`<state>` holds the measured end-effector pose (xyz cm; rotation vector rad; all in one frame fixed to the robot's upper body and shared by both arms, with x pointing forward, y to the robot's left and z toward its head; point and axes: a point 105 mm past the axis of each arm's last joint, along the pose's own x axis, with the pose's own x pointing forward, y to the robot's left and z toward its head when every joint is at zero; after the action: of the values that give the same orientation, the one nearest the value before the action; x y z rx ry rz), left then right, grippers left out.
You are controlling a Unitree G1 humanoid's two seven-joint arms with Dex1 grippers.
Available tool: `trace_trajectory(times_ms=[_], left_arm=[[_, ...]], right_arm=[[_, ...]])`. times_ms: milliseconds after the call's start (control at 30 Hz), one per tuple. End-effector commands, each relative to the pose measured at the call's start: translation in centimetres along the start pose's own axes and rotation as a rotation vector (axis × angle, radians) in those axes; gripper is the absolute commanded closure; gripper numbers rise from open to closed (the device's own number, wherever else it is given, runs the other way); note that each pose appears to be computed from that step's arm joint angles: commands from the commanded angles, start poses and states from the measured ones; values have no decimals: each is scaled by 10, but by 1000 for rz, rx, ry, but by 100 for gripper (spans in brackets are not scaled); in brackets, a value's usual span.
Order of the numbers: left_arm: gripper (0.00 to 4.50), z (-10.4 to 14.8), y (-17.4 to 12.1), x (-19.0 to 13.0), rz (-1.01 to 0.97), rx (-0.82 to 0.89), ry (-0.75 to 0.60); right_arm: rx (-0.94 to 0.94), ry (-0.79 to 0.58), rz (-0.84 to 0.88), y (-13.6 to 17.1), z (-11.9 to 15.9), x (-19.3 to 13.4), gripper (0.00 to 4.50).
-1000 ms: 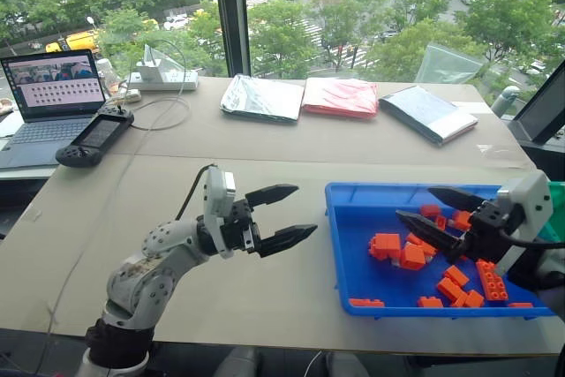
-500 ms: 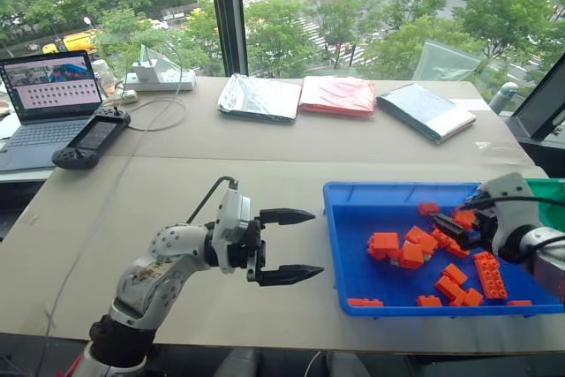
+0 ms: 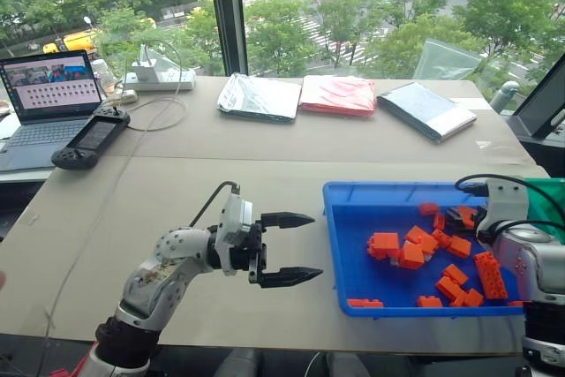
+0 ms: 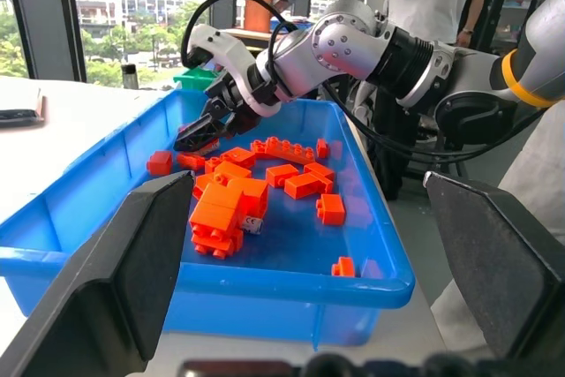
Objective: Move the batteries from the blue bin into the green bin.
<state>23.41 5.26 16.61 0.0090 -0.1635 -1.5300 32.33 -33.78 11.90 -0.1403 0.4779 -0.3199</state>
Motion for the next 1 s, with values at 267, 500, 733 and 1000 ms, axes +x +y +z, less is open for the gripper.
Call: trace_trajectory(times_ms=[267,500,733,1000], left_arm=[[0,6,-5,-1,3,31,-14],[0,6,-3,-1,14,34,-11],[0,6,-1,-1,21,36,-2],[0,7,1,-2,47,28,2]], right_arm=[[34,-36,-46,-9,12,1,76],[44,-50,-47,-11,15,-2,301],[-155,-136,-8,-32,54,-65,301],[-429,82,88,-28,9,-95,301]])
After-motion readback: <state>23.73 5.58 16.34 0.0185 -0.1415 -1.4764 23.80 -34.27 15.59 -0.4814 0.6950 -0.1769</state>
